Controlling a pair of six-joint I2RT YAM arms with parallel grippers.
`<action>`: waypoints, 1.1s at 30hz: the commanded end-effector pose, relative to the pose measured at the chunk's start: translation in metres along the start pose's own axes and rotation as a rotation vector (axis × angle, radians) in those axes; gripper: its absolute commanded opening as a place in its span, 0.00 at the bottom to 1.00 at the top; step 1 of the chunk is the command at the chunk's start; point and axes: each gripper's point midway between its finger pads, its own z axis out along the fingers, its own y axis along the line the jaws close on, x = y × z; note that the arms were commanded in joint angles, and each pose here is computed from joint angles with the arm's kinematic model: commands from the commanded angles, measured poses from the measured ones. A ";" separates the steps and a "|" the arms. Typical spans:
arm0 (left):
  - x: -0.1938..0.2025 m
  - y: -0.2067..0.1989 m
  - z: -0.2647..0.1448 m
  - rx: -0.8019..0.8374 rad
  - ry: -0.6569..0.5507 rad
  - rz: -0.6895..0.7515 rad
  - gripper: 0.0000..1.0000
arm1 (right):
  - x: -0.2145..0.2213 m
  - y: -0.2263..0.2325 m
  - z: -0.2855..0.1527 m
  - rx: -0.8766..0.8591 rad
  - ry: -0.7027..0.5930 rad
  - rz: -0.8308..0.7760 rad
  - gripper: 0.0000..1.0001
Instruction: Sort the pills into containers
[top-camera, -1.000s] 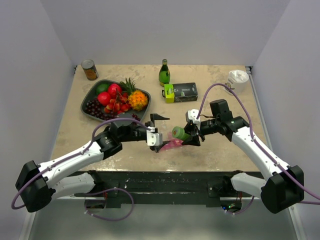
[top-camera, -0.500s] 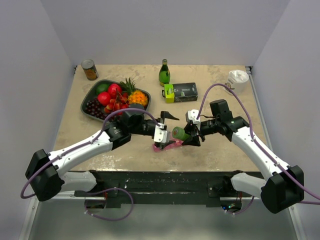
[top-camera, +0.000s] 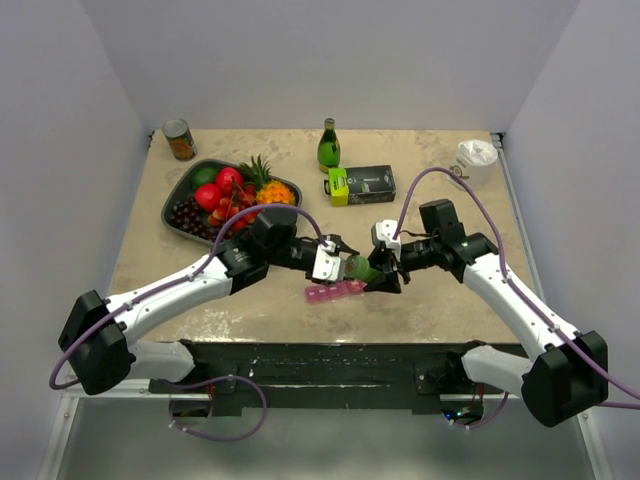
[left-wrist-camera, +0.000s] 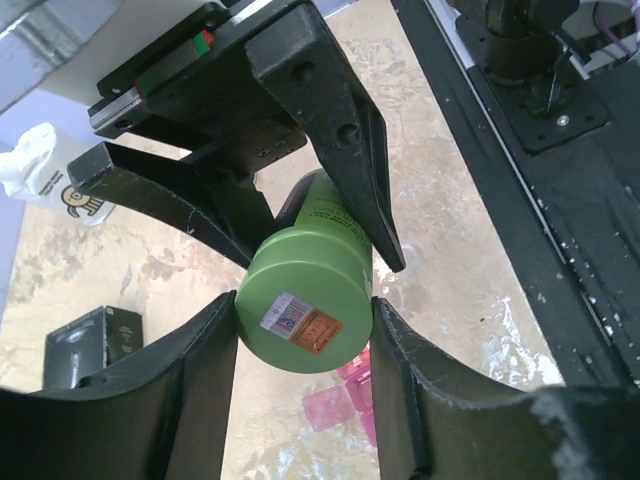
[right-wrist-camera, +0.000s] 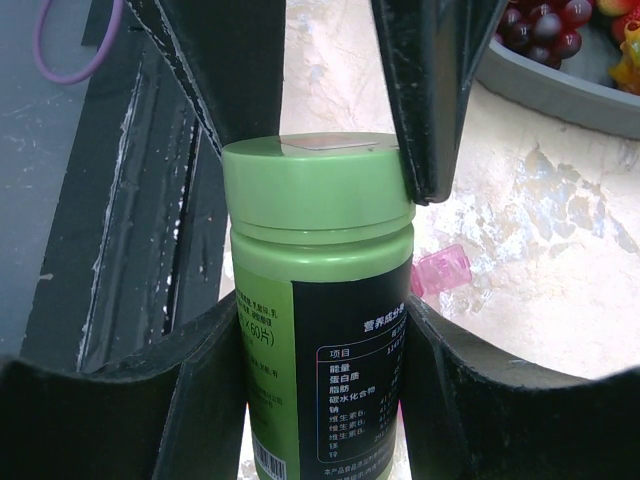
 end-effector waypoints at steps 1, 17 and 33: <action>-0.034 0.015 -0.005 -0.048 -0.086 -0.054 0.09 | -0.014 0.002 -0.002 -0.006 -0.041 -0.055 0.00; -0.059 0.031 -0.003 -0.280 -0.065 -1.429 0.00 | -0.012 -0.004 -0.002 0.017 -0.032 -0.043 0.00; -0.060 0.043 -0.003 -0.374 -0.017 -1.579 0.43 | -0.011 -0.005 -0.003 0.025 -0.029 -0.040 0.00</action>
